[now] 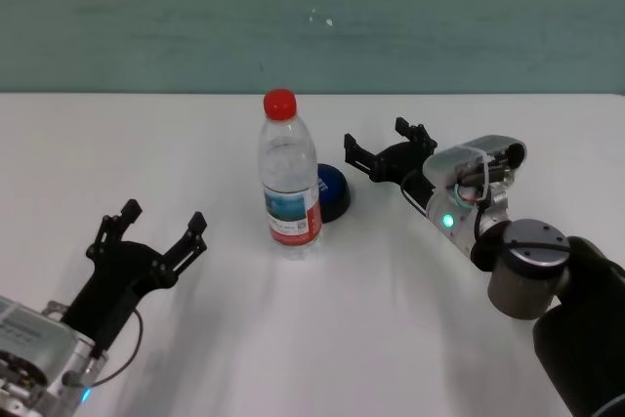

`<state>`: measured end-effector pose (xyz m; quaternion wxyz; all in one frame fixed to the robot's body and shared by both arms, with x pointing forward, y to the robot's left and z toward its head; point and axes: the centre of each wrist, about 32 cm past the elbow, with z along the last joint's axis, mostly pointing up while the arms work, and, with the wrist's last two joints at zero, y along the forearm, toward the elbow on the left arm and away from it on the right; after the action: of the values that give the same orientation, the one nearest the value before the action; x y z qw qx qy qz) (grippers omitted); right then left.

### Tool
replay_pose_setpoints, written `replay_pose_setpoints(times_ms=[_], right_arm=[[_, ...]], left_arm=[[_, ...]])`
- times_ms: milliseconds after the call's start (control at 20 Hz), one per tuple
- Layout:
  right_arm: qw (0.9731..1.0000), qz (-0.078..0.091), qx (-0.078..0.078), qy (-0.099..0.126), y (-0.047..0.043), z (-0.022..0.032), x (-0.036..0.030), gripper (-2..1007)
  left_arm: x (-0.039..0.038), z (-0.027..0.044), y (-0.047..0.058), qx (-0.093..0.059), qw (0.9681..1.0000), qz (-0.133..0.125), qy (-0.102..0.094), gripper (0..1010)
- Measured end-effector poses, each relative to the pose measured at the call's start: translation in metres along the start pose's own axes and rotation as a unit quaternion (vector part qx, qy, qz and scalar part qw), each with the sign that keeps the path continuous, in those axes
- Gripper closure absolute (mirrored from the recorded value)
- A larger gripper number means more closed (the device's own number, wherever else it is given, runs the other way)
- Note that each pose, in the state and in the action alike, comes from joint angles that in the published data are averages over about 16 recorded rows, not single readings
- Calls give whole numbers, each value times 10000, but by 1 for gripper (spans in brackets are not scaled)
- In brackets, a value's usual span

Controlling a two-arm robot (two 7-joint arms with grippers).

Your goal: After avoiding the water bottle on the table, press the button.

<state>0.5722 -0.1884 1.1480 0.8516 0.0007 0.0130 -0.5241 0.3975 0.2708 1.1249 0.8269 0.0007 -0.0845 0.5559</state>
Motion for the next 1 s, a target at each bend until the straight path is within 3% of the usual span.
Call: replay_pose_setpoints(times_ms=[500,1000], right_arm=[[9996,-236,145,-34,-210,32,-17,1],[9985,-466,269,-114,-474,76,-118,1]], left_arm=[[0,0,0,0,10000,0,0,0],[0,0,0,0,10000,0,0,0]])
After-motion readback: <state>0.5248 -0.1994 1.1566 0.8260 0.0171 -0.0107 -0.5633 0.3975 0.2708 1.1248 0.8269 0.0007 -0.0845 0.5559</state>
